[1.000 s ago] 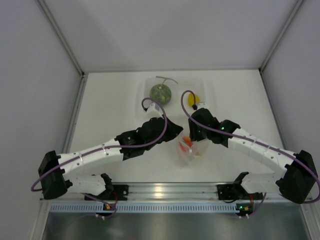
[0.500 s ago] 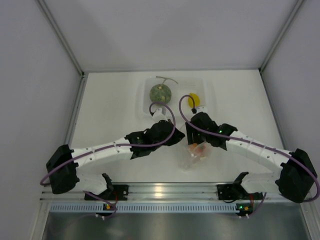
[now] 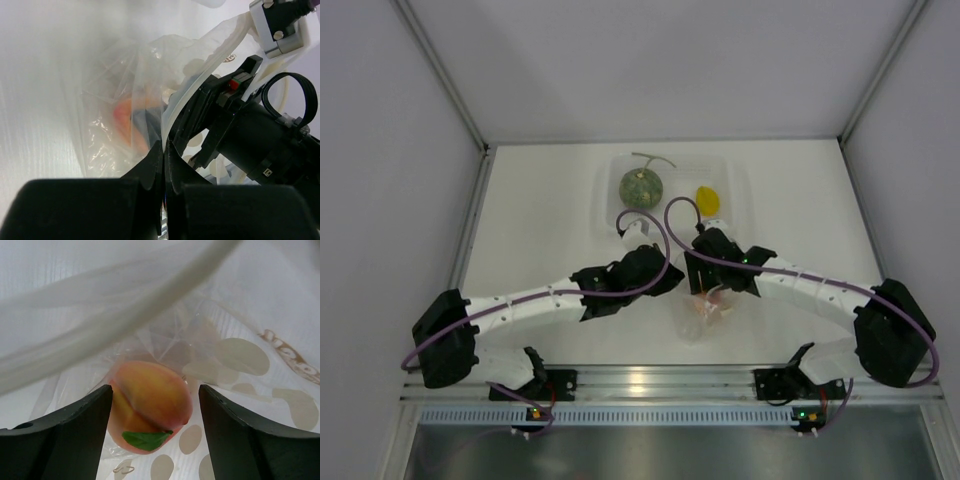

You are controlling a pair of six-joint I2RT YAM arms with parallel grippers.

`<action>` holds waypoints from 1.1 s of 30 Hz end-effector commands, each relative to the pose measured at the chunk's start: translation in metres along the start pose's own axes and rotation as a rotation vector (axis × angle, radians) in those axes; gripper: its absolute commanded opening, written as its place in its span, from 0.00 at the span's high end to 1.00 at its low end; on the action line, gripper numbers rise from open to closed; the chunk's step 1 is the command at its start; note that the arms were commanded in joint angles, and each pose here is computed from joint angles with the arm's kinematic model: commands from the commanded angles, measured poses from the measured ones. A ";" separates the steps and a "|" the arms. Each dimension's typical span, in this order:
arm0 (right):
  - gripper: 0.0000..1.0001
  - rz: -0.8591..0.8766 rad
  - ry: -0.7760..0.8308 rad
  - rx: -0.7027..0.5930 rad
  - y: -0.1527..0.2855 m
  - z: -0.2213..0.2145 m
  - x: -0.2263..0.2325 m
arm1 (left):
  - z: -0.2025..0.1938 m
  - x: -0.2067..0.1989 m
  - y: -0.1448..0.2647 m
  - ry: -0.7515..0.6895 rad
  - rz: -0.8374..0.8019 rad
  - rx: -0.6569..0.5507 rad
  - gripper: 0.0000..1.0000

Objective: Open the zip-top bag and remove the fake food

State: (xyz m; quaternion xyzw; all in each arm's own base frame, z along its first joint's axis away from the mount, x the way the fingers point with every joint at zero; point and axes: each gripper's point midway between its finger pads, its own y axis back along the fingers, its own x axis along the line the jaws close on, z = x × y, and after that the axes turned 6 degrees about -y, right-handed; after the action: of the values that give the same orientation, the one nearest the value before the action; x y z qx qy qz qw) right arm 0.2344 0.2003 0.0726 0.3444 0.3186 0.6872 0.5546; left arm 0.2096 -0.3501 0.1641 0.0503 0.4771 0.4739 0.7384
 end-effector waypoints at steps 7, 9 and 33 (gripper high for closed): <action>0.23 0.085 0.023 0.095 0.004 -0.034 0.004 | 0.009 -0.006 0.002 0.023 -0.024 -0.044 1.00; 0.19 0.070 0.027 0.110 0.000 -0.040 0.001 | 0.010 -0.004 0.002 0.022 -0.018 -0.049 1.00; 0.31 0.154 -0.009 -0.061 0.053 0.010 0.020 | 0.010 -0.004 0.005 0.031 -0.025 -0.053 1.00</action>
State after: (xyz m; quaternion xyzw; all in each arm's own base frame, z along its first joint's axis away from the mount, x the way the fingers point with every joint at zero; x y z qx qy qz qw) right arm 0.2038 0.2006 0.0861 0.3630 0.3050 0.7168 0.5113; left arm 0.2128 -0.3426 0.1553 0.0490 0.4715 0.4917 0.7305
